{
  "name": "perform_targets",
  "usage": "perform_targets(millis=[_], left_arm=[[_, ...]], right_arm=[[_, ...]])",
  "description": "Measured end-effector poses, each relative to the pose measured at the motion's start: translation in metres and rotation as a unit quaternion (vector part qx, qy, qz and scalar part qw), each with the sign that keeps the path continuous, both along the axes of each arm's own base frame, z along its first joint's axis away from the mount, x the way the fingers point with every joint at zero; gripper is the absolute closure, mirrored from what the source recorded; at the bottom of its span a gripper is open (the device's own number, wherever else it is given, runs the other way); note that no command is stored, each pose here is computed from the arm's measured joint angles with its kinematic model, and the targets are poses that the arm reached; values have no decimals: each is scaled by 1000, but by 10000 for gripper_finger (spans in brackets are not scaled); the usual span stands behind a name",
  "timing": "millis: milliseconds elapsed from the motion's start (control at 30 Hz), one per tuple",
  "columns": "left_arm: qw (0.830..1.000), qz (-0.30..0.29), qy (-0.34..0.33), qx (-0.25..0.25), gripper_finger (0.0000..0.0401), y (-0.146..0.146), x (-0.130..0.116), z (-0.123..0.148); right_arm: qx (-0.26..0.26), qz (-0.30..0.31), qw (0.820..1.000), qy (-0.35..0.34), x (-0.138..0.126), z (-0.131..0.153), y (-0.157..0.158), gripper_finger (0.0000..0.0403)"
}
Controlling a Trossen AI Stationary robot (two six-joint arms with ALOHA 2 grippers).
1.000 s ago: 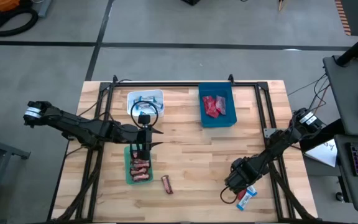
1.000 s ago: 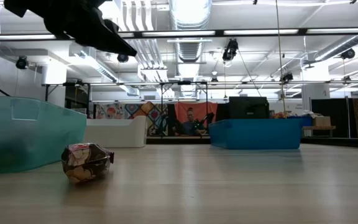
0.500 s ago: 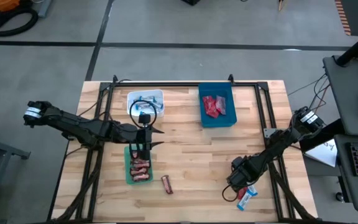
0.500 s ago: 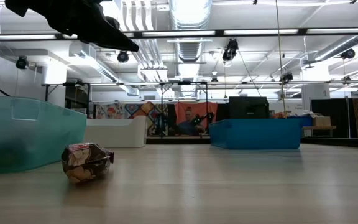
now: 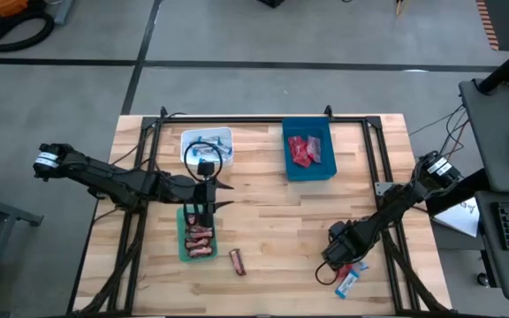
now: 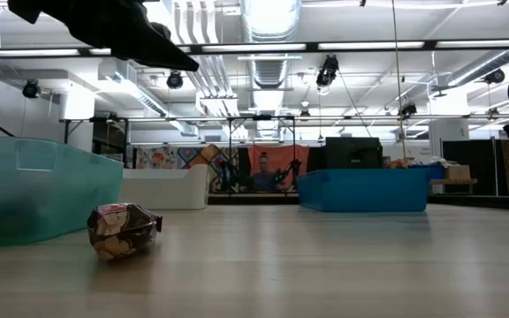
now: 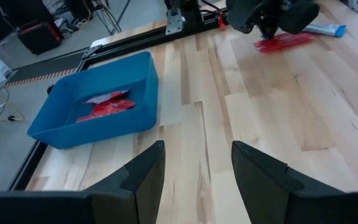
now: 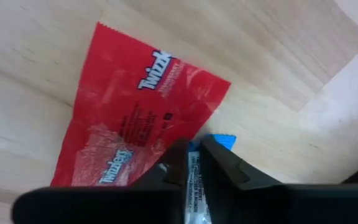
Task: Sort candy
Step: Put the white chocolate bar into the white bin
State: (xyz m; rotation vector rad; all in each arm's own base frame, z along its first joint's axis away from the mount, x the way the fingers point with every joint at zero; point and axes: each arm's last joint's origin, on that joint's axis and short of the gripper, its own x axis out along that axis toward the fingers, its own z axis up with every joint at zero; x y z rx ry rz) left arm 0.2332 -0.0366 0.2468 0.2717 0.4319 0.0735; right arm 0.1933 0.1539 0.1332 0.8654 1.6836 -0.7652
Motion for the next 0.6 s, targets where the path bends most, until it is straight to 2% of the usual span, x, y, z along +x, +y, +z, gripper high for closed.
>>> perform_targets(millis=[133,333,433,600], left_arm=[[1000,-19,0,-5,233,-1,0,0],[999,-30,-6,-11,233,-2,1,1],[999,-34,-9,-13,233,-2,1,2],[995,-93,-31,-34,233,-6,3,7]], right_arm=[[2,0,1000,-7,-1,3,-1,392],[-6,-6,999,-53,-3,19,-5,394],[-19,-8,995,-96,-4,31,-8,394],[-68,-9,979,-194,-6,52,-17,394]])
